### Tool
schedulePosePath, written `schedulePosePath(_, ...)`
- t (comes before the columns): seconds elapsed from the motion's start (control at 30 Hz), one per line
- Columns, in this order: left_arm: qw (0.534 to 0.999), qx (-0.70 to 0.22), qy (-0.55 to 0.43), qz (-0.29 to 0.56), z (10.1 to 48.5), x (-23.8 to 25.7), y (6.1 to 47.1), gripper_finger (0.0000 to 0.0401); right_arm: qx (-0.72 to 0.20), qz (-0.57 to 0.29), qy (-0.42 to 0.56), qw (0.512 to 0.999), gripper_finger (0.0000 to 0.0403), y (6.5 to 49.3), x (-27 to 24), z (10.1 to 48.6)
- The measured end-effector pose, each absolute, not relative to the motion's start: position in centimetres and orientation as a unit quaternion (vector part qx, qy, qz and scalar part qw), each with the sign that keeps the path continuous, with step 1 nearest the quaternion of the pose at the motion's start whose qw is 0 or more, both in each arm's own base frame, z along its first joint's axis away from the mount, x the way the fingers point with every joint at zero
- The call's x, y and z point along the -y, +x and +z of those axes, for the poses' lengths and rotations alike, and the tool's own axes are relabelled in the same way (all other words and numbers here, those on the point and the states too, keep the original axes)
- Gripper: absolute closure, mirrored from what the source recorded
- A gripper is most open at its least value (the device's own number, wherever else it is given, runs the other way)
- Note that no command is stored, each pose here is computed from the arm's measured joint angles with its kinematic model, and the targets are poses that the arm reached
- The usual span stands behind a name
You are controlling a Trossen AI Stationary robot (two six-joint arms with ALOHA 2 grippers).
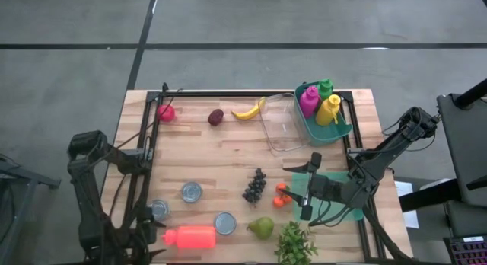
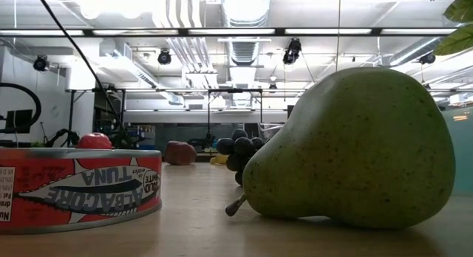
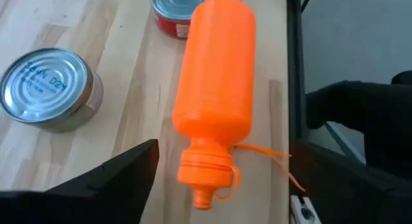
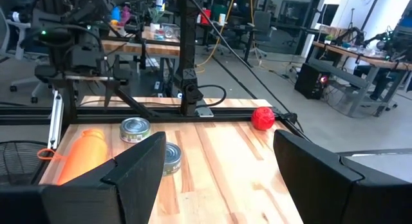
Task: Pick & Place Food Item
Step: Put the orange water bottle into the green bin
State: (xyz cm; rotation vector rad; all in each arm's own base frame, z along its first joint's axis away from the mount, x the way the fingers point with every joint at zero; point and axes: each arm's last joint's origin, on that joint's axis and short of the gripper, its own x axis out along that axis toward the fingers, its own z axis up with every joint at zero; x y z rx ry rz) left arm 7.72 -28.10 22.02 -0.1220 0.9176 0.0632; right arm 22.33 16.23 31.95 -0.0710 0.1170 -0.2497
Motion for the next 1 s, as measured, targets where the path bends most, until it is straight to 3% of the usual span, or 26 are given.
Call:
schedulePosePath(0.4, 0.879, -0.471, -0.069, 0.015, 20.6, 27.1, 9.5, 0.0040, -0.058, -0.124, -0.035, 0.990, 0.0117, 22.3, -16.2, 31.9)
schedulePosePath(1.0, 0.856, -0.500, -0.133, 0.002, 15.9, 26.0, 9.1, 0.0040, -0.058, -0.124, -0.035, 0.990, 0.0117, 22.3, -16.2, 31.9)
